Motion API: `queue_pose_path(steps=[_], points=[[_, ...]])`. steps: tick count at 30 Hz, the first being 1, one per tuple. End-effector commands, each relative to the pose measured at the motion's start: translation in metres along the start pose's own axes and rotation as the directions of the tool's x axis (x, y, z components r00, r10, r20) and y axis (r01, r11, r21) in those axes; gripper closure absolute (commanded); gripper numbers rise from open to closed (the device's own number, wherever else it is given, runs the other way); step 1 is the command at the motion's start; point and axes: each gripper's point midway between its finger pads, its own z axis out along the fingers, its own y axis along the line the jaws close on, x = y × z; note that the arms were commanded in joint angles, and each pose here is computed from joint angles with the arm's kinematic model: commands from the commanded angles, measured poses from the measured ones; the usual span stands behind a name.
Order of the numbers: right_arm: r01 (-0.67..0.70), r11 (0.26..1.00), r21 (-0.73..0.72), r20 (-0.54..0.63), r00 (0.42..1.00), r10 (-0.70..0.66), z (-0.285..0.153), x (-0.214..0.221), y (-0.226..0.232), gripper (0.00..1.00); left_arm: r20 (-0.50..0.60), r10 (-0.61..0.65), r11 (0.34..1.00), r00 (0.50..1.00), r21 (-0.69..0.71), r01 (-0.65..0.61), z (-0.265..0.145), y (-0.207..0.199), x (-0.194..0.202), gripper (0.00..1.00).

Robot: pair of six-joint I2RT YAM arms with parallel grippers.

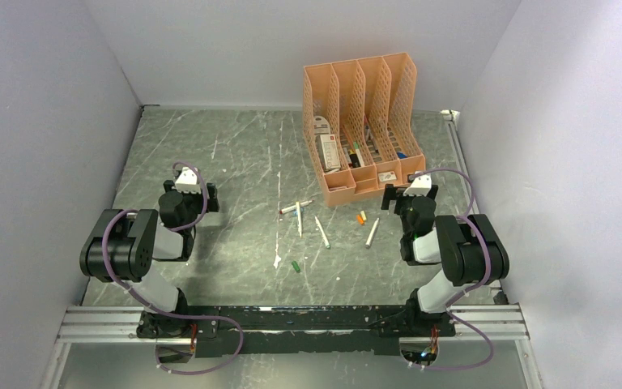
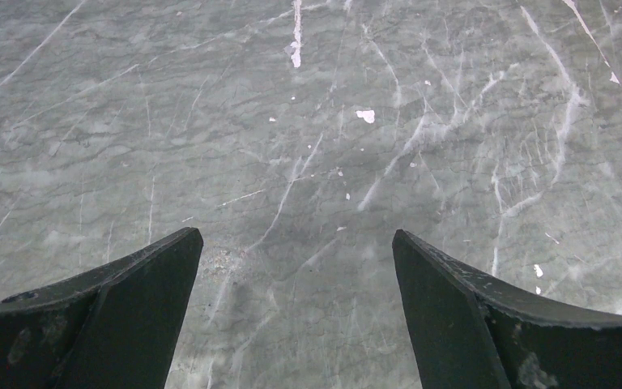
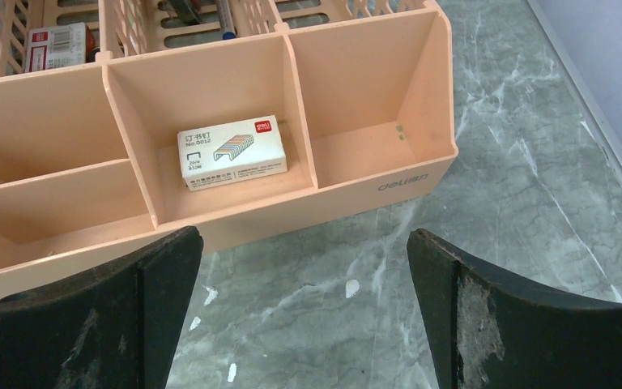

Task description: Insert the pens into the pen caps

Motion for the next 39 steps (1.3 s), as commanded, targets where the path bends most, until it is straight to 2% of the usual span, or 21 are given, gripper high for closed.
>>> queue_pose_path(steps=[1, 10, 12, 14, 18, 22, 24, 26, 29, 33, 34, 35, 36, 37, 39], points=[[0.006, 1.0, 0.006, 0.02, 1.0, -0.006, 0.003, -0.006, -0.002, 0.0, 0.042, 0.007, 1.0, 0.999, -0.02, -0.006, 0.004, 0.006, -0.012, 0.01], [-0.011, 1.0, 0.024, 0.018, 1.0, 0.011, 0.005, -0.006, -0.007, 0.0, 0.042, 0.007, 1.0, 0.999, -0.019, -0.006, 0.004, 0.005, -0.012, 0.01], [-0.031, 0.996, 0.089, 0.024, 0.999, 0.029, 0.004, -0.019, -0.017, 0.0, 0.042, 0.007, 1.0, 0.999, -0.019, -0.006, 0.004, 0.005, -0.012, 0.01], [-0.029, 0.996, 0.082, 0.012, 1.0, 0.028, 0.004, -0.04, -0.017, 0.0, 0.044, 0.007, 1.0, 0.999, -0.02, -0.006, 0.004, 0.006, -0.013, 0.01], [-0.084, 0.996, -0.001, 0.152, 0.985, 0.083, -0.015, -0.103, -0.005, 0.0, 0.042, 0.007, 1.0, 0.999, -0.021, -0.007, 0.004, 0.006, -0.012, 0.01], [-0.088, 0.979, -0.182, 0.148, 0.982, 0.116, -0.034, -0.135, 0.026, 0.0, 0.042, 0.008, 1.0, 0.999, -0.02, -0.007, 0.005, 0.006, -0.012, 0.01], [-0.144, 0.95, -0.277, 0.119, 0.976, 0.183, -0.045, -0.143, 0.043, 0.0, 0.042, 0.007, 1.0, 0.999, -0.019, -0.006, 0.005, 0.005, -0.012, 0.01], [-0.352, 0.901, -0.253, -0.006, 0.932, 0.363, -0.051, -0.136, 0.047, 0.0, 0.041, 0.007, 1.0, 0.999, -0.021, -0.006, 0.004, 0.006, -0.012, 0.01], [-0.355, 0.898, -0.26, -0.138, 0.934, 0.33, -0.058, -0.124, 0.055, 0.0, 0.042, 0.007, 1.0, 0.999, -0.02, -0.006, 0.005, 0.006, -0.012, 0.01], [-0.44, 0.882, -0.167, -0.142, 0.896, 0.42, -0.074, -0.123, 0.042, 0.0, 0.042, 0.007, 1.0, 0.999, -0.018, -0.006, 0.005, 0.005, -0.012, 0.01], [-0.464, 0.875, -0.141, -0.137, 0.884, 0.447, -0.078, -0.123, 0.038, 0.09, 0.042, 0.007, 1.0, 0.999, -0.019, -0.006, 0.005, 0.005, -0.012, 0.01], [-0.494, 0.864, -0.094, -0.136, 0.866, 0.481, -0.081, -0.119, 0.032, 0.25, 0.041, 0.007, 1.0, 0.999, -0.018, -0.007, 0.005, 0.005, -0.012, 0.01], [-0.519, 0.853, -0.06, -0.141, 0.85, 0.507, -0.084, -0.112, 0.029, 0.35, 0.041, 0.007, 1.0, 0.999, -0.018, -0.007, 0.005, 0.005, -0.012, 0.01], [-0.54, 0.841, -0.035, -0.155, 0.834, 0.53, -0.085, -0.104, 0.028, 0.4, 0.041, 0.007, 1.0, 0.999, -0.019, -0.006, 0.005, 0.005, -0.012, 0.01], [-0.555, 0.832, -0.009, -0.217, 0.813, 0.54, -0.086, -0.082, 0.032, 0.4, 0.041, 0.008, 1.0, 0.999, -0.019, -0.007, 0.005, 0.006, -0.012, 0.01]])
